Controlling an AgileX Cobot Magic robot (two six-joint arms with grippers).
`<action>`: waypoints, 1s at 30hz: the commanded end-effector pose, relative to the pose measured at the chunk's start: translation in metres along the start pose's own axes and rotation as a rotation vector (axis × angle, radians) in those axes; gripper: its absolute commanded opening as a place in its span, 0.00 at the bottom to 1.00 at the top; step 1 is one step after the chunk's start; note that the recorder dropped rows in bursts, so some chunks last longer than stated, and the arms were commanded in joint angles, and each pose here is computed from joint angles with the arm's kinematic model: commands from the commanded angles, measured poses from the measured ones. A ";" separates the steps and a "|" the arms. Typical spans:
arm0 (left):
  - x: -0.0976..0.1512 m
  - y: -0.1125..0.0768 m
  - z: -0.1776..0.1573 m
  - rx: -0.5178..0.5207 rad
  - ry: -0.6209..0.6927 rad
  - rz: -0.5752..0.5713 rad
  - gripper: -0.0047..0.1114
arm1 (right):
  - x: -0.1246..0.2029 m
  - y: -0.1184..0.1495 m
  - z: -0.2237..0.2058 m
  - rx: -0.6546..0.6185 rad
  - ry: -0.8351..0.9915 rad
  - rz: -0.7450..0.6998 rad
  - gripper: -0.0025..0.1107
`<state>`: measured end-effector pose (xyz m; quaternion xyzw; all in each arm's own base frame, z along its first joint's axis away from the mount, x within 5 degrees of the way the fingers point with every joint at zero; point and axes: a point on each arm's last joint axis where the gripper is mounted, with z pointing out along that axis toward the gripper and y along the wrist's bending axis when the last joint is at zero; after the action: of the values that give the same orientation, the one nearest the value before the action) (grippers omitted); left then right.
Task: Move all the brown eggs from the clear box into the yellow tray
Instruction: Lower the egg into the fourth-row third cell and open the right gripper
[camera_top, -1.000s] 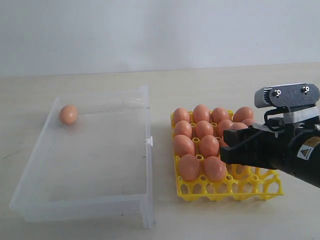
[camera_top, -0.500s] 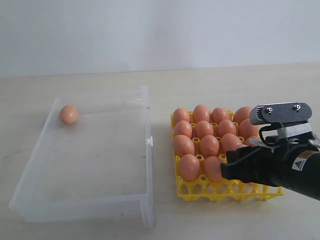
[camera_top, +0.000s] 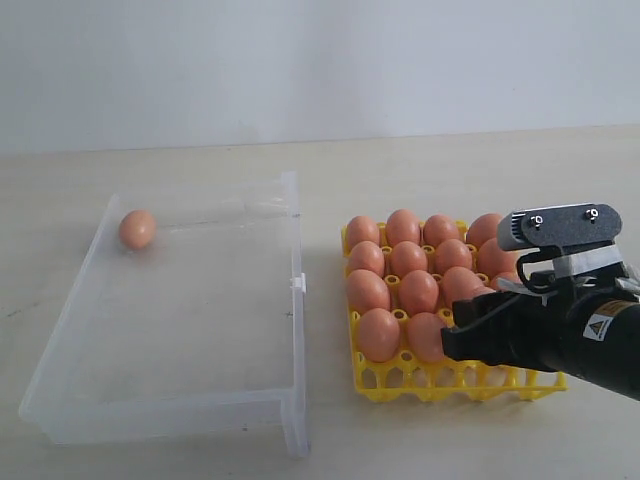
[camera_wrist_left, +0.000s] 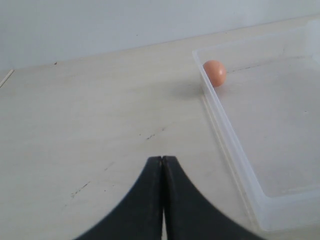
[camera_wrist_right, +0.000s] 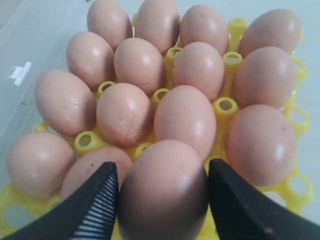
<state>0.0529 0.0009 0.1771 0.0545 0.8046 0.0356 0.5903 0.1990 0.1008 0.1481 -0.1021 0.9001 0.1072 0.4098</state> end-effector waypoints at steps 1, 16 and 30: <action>-0.002 0.000 -0.001 0.004 -0.016 -0.004 0.04 | -0.001 -0.002 0.000 0.008 -0.023 -0.010 0.02; -0.002 0.000 -0.001 0.004 -0.016 -0.004 0.04 | 0.008 -0.005 0.016 0.049 -0.010 -0.013 0.02; -0.002 0.000 -0.001 0.004 -0.016 -0.004 0.04 | 0.009 -0.005 0.016 0.046 -0.004 -0.008 0.34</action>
<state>0.0529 0.0009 0.1771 0.0545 0.8046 0.0356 0.5903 0.2065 0.1008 0.1314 -0.0951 0.9028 0.0874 0.4101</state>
